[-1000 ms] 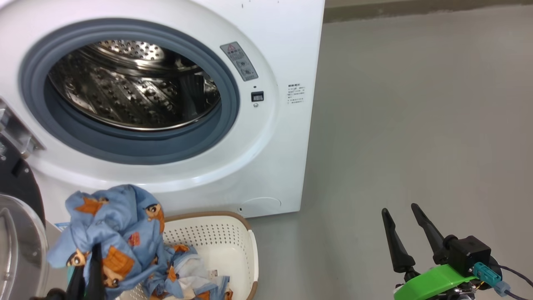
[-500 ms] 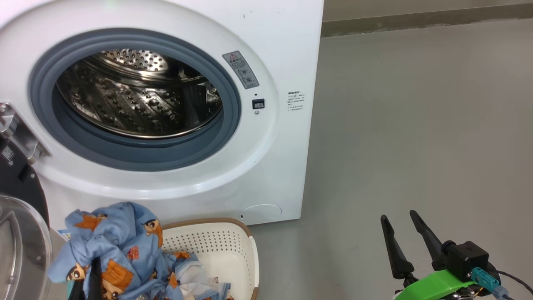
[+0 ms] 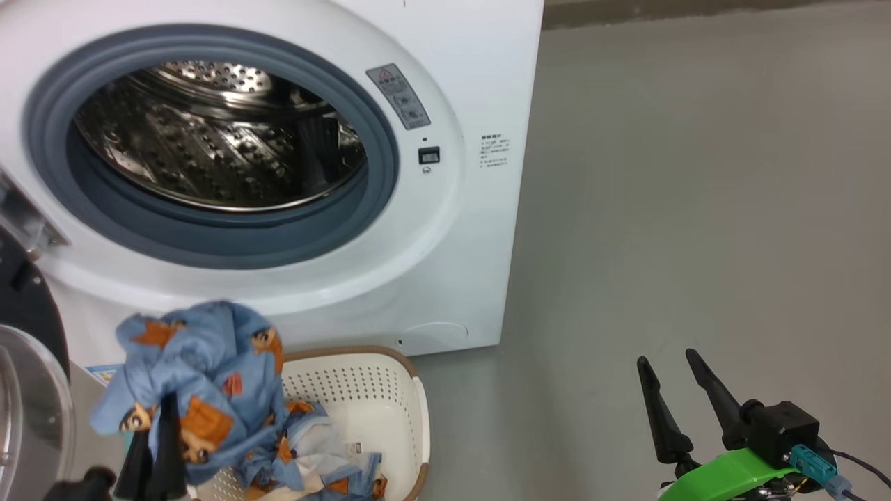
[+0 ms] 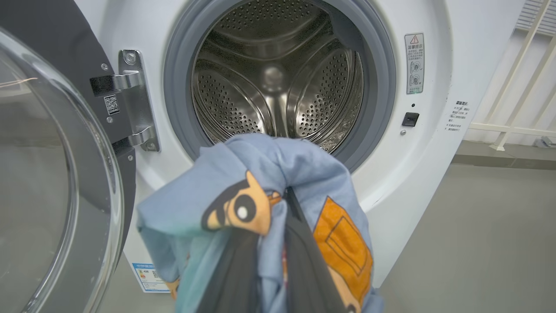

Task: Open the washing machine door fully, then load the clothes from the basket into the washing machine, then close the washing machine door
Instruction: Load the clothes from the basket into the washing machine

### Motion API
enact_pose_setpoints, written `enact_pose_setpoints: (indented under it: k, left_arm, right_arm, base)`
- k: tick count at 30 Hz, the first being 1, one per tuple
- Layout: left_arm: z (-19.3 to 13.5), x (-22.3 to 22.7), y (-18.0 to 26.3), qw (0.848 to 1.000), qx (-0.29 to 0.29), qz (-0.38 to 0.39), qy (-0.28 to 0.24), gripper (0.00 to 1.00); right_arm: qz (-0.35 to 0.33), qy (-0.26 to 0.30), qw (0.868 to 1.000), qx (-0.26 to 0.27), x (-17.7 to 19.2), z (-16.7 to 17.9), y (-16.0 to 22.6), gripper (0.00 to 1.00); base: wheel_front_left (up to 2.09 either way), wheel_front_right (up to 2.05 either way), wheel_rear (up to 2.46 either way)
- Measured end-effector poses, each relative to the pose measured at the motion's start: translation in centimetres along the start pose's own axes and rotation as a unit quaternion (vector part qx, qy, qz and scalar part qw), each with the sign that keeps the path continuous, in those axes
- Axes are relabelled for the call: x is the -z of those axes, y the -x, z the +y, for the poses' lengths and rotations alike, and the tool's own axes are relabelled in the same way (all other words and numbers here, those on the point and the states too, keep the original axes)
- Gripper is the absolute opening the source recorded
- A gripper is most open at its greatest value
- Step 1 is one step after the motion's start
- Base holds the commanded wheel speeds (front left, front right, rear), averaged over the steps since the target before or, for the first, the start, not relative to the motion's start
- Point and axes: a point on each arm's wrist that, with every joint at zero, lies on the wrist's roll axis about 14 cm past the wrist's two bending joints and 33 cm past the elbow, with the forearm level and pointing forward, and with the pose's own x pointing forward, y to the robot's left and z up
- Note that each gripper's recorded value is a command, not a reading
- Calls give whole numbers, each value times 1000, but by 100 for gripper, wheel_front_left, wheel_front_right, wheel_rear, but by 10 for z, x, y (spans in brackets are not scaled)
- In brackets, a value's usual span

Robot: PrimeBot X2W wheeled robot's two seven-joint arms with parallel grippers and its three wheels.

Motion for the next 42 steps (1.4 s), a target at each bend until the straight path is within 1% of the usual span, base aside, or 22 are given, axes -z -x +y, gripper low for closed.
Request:
enact_pose_setpoints:
  k: [5,15,26,29,36,42]
  left_arm:
    - [-9,-6,-21,1000,13,-13,3,0]
    - [-29,-14,-88,998,42,-38,-1,0]
    - [-27,-6,-173,997,53,-53,-13,0]
    - [-26,6,-201,997,58,-51,-19,0]
    - [-27,38,-244,997,71,-29,-30,0]
    - [-20,61,-282,996,76,-14,-48,0]
  right_arm:
    - [10,-2,1000,7,7,-5,-2,100]
    - [17,-4,1000,17,15,-13,-21,100]
    - [47,-1,999,16,44,-19,-51,100]
    - [64,-1,998,17,60,-22,-61,100]
    - [93,-5,995,20,89,-28,-72,100]
    - [119,-15,992,32,113,-37,-73,100]
  base:
    - [0,0,0]
    - [0,0,0]
    - [0,0,0]
    - [0,0,0]
    - [0,0,0]
    - [0,0,0]
